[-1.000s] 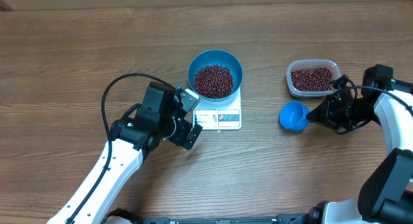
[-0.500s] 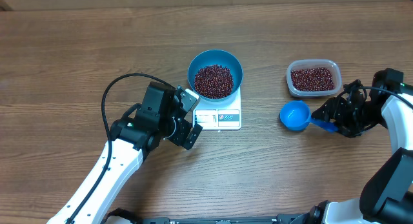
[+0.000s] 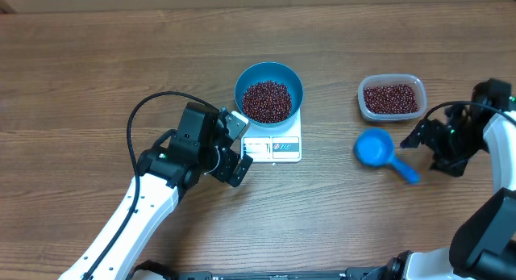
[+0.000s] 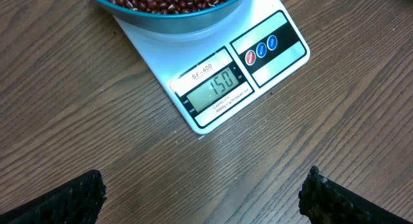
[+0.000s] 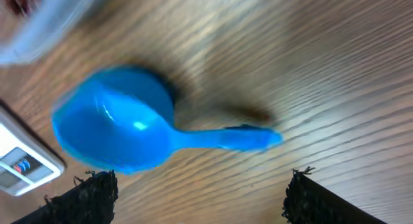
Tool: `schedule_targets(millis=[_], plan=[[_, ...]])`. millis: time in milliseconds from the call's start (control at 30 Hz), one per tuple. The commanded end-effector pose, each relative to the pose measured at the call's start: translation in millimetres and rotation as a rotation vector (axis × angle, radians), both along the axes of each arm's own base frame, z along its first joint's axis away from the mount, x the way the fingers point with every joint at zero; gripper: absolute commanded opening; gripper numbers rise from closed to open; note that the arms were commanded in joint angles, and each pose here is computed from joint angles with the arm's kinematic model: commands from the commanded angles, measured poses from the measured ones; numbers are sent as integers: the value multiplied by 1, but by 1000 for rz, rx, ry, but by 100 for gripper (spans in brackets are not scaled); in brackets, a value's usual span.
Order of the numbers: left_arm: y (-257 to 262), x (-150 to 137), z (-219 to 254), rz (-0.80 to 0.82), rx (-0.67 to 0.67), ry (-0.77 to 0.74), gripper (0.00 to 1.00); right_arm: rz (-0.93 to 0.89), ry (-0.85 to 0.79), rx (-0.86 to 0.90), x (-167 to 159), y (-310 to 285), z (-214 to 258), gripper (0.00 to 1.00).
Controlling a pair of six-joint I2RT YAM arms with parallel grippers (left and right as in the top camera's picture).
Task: Scoop item into bowl and weigh 150g on scale
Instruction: 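Open the right gripper and withdraw it from the scoop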
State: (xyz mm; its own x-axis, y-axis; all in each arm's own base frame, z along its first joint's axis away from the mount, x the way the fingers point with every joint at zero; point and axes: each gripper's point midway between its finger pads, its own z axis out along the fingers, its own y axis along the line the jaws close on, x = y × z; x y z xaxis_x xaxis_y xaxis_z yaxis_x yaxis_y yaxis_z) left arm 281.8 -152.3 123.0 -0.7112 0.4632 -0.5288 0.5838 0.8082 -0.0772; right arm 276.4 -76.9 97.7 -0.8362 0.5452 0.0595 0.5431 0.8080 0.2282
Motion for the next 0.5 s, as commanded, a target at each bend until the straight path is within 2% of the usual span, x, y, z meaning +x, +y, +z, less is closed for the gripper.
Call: schedule_targets(millis=[0,200,400,467], plan=[[-1,7,9,18,-12,-22,100,-59,-40,-85,11,-18,21,86],[-1,7,10,18,-12,-22,100,-56,-88,-105,22,-21,45,86],[-1,7,9,18,-12,-22,99,1,-199,-135,36,-7,92,86],[-1,7,10,18,-12,-22,100,76,-268,-134,40,10,118,85]])
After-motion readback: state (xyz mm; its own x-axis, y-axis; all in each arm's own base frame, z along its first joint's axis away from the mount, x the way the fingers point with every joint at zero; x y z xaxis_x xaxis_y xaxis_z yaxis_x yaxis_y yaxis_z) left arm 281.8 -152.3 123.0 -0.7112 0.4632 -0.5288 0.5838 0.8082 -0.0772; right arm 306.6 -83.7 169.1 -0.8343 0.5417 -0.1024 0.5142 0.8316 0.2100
